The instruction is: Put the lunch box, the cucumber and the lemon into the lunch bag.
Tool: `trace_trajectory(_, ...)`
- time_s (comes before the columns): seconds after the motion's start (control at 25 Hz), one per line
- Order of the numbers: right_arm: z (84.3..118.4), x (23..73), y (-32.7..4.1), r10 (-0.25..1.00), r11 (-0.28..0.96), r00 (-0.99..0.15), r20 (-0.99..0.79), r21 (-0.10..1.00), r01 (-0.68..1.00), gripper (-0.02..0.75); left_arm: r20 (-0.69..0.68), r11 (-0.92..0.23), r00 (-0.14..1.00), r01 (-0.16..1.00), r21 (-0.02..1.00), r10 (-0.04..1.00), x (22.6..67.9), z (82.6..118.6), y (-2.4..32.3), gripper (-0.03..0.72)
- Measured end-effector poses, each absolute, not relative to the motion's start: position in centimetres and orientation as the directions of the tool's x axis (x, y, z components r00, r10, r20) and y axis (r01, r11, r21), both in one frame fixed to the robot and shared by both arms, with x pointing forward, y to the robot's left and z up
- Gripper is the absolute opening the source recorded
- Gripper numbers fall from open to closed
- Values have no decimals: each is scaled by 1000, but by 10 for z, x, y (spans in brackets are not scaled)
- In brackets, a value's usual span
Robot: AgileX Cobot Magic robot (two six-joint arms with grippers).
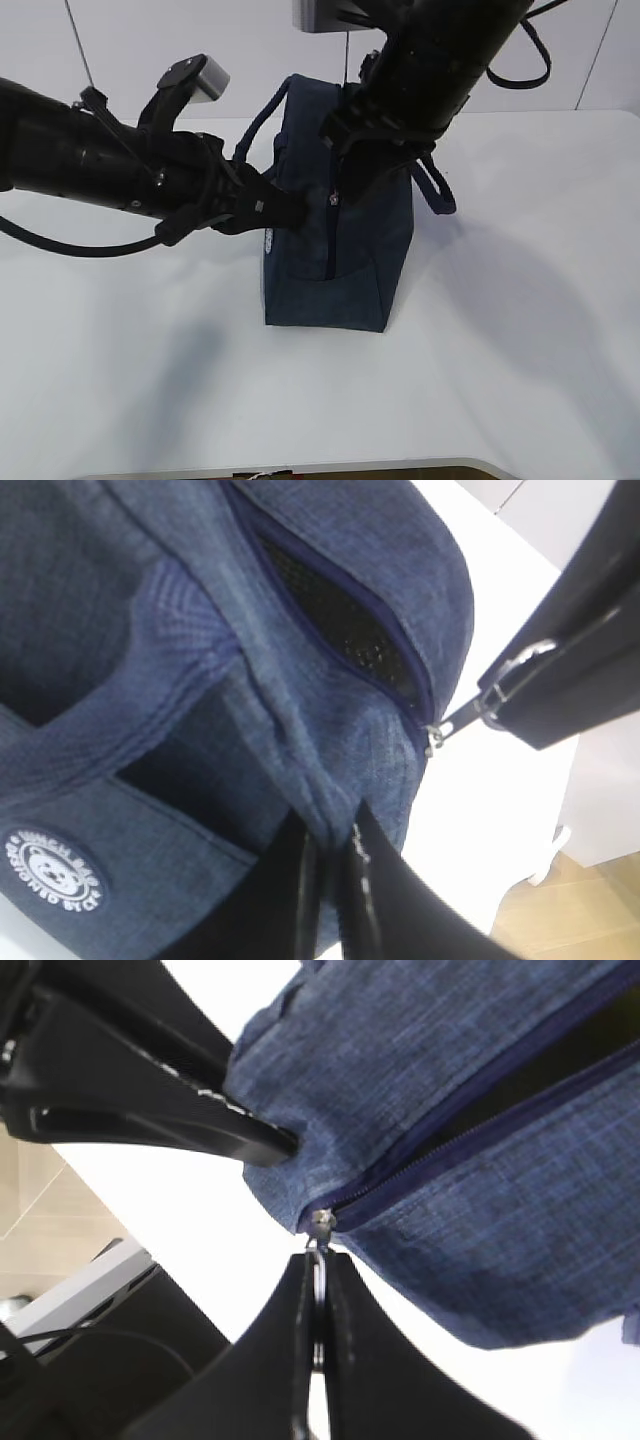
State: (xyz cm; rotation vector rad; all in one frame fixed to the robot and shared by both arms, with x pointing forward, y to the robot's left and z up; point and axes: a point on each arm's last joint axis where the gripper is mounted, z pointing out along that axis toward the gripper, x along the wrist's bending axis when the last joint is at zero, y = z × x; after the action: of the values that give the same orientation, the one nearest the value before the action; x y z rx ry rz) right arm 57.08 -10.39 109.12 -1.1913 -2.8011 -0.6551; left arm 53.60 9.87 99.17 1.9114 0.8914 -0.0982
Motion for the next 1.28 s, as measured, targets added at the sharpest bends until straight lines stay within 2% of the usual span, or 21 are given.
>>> trace_trajectory(0.72,1113,583,-108,748,574,-656,102,397,716,5,-428,-240,724,621,746,541,536,992,99,-9)
trace_trajectory(1.28,1115,620,-95,760,567,-648,48,438,697,5,-418,-238,718,620,748,557,538,991,100,-9)
